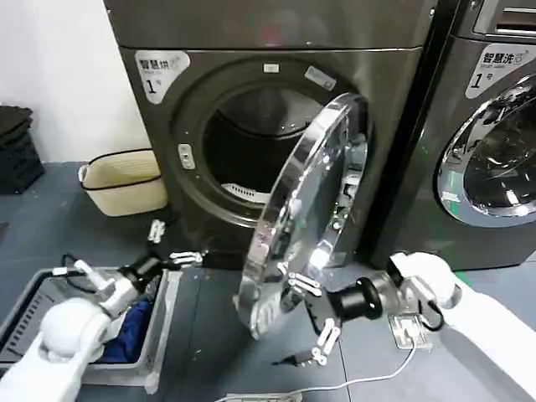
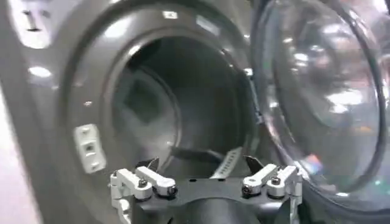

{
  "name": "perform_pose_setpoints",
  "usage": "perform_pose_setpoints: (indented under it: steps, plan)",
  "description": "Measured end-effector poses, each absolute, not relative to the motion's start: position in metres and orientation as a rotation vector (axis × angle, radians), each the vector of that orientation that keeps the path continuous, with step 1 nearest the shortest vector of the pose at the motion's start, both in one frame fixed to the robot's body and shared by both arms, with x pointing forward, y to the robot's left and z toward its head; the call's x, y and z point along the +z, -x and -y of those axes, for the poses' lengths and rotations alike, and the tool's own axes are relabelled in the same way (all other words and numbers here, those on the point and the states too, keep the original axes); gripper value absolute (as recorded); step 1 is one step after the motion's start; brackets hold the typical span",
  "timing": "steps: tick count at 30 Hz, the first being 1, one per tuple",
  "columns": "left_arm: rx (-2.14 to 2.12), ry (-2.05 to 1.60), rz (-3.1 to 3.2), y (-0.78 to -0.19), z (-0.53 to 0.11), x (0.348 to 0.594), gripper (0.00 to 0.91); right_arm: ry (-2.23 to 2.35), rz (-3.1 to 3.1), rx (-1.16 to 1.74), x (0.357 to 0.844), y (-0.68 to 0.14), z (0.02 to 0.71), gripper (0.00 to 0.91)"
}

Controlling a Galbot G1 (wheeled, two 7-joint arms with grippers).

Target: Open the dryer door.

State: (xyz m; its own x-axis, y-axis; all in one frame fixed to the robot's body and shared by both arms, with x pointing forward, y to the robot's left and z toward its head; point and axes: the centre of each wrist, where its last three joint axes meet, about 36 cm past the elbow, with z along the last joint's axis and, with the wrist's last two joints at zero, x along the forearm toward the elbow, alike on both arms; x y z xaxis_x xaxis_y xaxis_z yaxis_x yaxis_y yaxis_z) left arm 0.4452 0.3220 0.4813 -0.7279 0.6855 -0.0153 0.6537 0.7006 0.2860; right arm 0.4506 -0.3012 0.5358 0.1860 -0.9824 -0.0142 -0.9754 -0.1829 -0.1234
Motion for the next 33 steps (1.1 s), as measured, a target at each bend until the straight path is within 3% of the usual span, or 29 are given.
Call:
perform_pose_setpoints:
  steps: [17, 33]
  plan:
    - [0.427, -1.48, -2.554, -0.492, -0.241, 0.48, 0.907, 1.823, -2.36, -0.167, 0.534, -0.423, 0.393, 0.907]
    - [0.385, -1.629, -2.425, -0.514, -0.18, 0.47, 0.907, 1.16, -2.775, -0.383, 0.51, -0.286, 0.51, 0.907]
